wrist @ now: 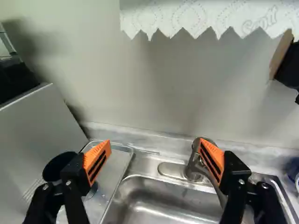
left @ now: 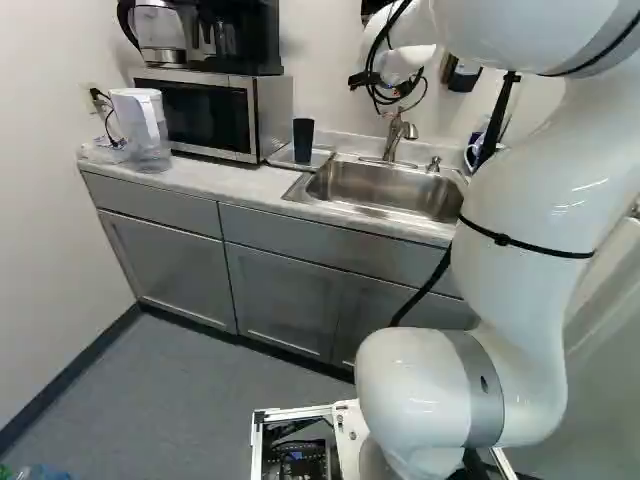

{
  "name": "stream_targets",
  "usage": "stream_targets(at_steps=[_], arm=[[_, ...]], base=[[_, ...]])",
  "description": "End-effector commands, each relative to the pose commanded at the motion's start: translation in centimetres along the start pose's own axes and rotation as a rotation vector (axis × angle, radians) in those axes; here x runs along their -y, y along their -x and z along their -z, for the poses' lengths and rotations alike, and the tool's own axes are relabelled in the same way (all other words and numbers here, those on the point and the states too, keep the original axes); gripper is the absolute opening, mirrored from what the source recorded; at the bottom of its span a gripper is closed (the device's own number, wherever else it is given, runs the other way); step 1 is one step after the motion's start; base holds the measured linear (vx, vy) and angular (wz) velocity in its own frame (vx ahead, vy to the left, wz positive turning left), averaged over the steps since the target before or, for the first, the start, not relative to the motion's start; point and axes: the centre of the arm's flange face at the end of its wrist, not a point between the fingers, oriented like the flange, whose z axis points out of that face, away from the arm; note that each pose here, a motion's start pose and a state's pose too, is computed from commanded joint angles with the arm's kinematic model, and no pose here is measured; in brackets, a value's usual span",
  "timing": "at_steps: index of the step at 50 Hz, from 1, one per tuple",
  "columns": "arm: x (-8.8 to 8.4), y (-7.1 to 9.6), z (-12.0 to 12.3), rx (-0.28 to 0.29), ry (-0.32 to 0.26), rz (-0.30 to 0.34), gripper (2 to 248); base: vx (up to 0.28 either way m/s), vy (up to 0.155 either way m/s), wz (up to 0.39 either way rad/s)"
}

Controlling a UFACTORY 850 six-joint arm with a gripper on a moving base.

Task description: Rinse the cup and place it in the tray

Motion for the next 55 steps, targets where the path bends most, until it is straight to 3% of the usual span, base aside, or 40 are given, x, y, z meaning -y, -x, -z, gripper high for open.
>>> stream_targets(at_steps=[21,55], arm=[[0.6,2.0,3.5,0.121,-0.012,0.004,247],[0.4,4.9,6.4,0.361,-0.011,0.004,247]], base=[[0.000,0.000,0.000],[0.000,0.000,0.000]])
